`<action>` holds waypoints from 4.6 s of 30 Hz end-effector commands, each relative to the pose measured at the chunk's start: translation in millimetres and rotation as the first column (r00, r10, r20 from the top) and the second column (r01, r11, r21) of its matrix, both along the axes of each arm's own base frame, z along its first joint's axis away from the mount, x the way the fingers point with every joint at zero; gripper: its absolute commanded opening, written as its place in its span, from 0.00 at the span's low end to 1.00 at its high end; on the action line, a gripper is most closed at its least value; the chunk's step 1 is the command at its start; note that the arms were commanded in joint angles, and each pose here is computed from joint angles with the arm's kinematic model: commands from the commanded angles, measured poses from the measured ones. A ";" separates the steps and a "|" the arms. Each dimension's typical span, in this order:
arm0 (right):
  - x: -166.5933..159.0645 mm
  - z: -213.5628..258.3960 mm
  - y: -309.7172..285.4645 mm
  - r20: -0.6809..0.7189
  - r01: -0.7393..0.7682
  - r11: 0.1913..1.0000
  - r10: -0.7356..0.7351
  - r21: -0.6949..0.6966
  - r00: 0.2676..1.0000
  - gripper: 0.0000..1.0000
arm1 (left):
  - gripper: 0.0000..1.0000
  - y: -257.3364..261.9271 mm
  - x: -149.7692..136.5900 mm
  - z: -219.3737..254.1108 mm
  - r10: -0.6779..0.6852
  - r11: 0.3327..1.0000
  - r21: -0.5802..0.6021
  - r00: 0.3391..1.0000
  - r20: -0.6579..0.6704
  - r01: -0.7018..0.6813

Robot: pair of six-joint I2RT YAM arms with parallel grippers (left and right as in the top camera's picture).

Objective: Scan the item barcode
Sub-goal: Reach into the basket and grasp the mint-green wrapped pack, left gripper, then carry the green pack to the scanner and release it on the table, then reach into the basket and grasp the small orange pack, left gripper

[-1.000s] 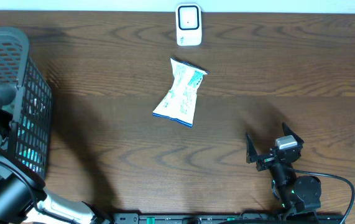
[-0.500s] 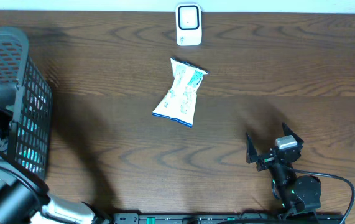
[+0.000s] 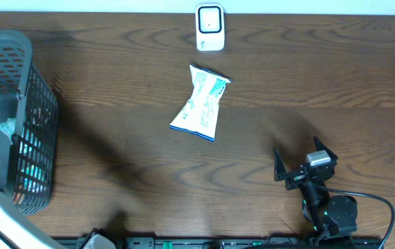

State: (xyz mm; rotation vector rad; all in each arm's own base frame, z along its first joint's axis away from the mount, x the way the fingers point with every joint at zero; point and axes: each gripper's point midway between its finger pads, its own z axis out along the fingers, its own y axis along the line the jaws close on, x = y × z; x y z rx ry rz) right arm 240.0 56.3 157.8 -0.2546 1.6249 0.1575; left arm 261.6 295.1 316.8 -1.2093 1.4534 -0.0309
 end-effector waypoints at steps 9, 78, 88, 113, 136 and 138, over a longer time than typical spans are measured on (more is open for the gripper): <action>-0.4 -0.7 1.0 -0.004 -0.002 1.000 0.002 0.008 1.000 0.99 | 0.98 10.5 30.0 -207.1 -0.319 0.930 -0.307 0.859 -0.400 0.203; -0.4 -0.7 1.0 -0.004 -0.002 1.000 0.002 0.008 1.000 0.99 | 0.14 -605.0 174.1 -200.1 -0.980 0.199 -0.166 0.192 -0.061 0.966; -0.4 -0.7 1.0 -0.004 -0.002 1.000 0.002 0.008 1.000 0.99 | 0.82 -579.4 182.5 -139.1 -0.987 0.163 -0.042 0.163 -0.016 0.986; -0.4 -0.7 1.0 -0.004 -0.002 1.000 0.002 0.008 1.000 0.99 | 0.82 26.5 -24.4 -90.3 0.065 0.994 -0.053 0.926 -0.373 -0.091; -0.4 -0.7 1.0 -0.004 -0.002 1.000 0.002 0.008 1.000 0.99 | 0.91 -9.8 -100.7 -279.1 -0.103 0.787 -0.425 0.583 -0.806 -0.448; -0.4 -0.7 1.0 -0.004 -0.002 1.000 0.002 0.008 1.000 0.99 | 0.91 -5.7 -105.3 -275.1 -0.085 0.792 -0.396 0.559 -0.825 -0.464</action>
